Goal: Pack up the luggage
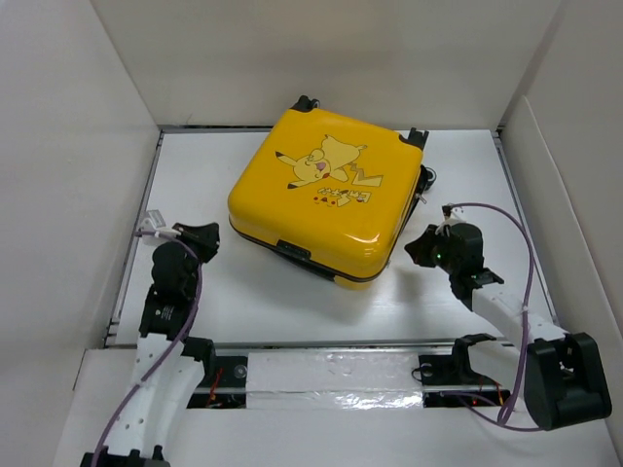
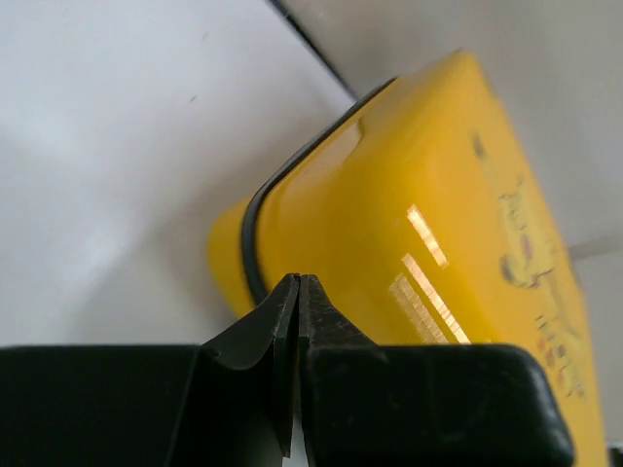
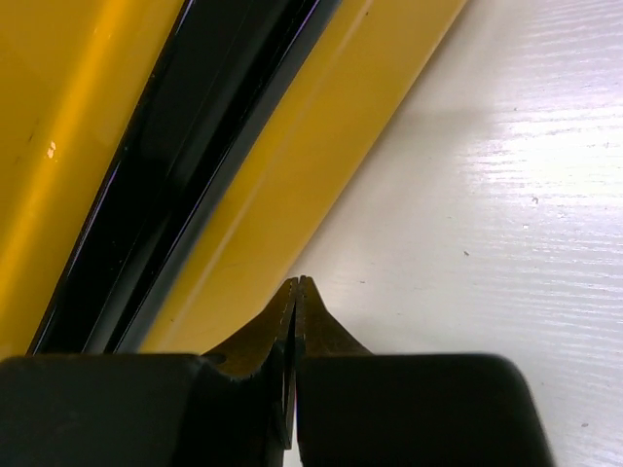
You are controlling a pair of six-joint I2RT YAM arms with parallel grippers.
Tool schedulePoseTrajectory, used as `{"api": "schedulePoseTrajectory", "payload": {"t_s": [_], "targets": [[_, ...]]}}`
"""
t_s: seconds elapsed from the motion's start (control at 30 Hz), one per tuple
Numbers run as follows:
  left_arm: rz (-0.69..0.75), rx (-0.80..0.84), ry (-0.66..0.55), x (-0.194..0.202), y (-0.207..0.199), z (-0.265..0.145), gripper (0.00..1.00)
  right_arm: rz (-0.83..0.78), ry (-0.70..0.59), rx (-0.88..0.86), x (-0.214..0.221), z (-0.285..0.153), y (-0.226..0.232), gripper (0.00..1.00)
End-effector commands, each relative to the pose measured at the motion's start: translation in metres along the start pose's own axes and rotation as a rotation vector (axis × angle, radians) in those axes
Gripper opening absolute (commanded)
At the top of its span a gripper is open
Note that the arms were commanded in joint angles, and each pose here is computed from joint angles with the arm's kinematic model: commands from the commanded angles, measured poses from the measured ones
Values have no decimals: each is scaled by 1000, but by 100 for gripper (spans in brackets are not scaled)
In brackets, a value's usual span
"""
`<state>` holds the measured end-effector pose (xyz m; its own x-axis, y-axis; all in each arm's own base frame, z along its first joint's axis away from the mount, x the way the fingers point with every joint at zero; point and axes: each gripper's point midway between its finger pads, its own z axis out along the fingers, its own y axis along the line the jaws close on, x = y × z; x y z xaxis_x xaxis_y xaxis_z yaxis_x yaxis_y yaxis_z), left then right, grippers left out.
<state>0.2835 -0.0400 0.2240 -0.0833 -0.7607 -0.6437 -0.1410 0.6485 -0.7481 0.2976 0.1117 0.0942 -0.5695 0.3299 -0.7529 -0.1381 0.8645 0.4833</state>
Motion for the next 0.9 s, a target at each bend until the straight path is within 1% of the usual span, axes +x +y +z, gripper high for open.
{"api": "schedulePoseTrajectory", "payload": {"t_s": [0.0,0.03,0.1,0.13,0.17,0.2,0.23,0.27,0.3,0.33,0.4,0.43,0.5,0.57,0.63,0.7,0.87], "targets": [[56,-16,19,0,7,-30,0,-34,-28,-26,-6,-1,9,2],[59,-17,53,7,9,-33,0,-36,-31,-28,-7,-2,9,2],[55,-25,157,32,18,-33,0,-41,-29,-46,-8,-3,16,2],[41,20,236,49,15,-36,0,-44,-25,-58,-7,-4,20,2],[25,75,247,54,7,-35,0,-50,-26,-65,-8,-5,23,2],[17,75,287,69,16,-34,0,-54,-18,-66,-5,-6,25,2],[13,94,321,77,16,-35,0,-65,-23,-71,-5,-8,28,2],[15,130,323,78,10,-32,0,-79,-19,-76,-1,-9,31,2],[34,113,365,87,16,-28,0,-88,-16,-84,2,-9,34,1],[44,129,405,93,14,-28,0,-101,-13,-92,6,-10,34,1],[66,111,448,100,18,-23,0,-114,-9,-122,13,-12,42,0],[66,117,449,101,18,-24,0,-117,-1,-130,18,-12,42,0],[65,175,411,95,7,-24,0,-129,-13,-151,19,-15,48,0],[66,202,420,95,2,-24,0,-136,-22,-154,19,-16,51,0],[66,214,468,103,-1,-19,0,-138,-17,-162,22,-18,55,0],[64,227,476,104,-5,-9,0,-130,-27,-148,20,-19,53,0],[59,291,419,84,-35,9,0,-138,-38,-166,21,-26,58,0]]}}
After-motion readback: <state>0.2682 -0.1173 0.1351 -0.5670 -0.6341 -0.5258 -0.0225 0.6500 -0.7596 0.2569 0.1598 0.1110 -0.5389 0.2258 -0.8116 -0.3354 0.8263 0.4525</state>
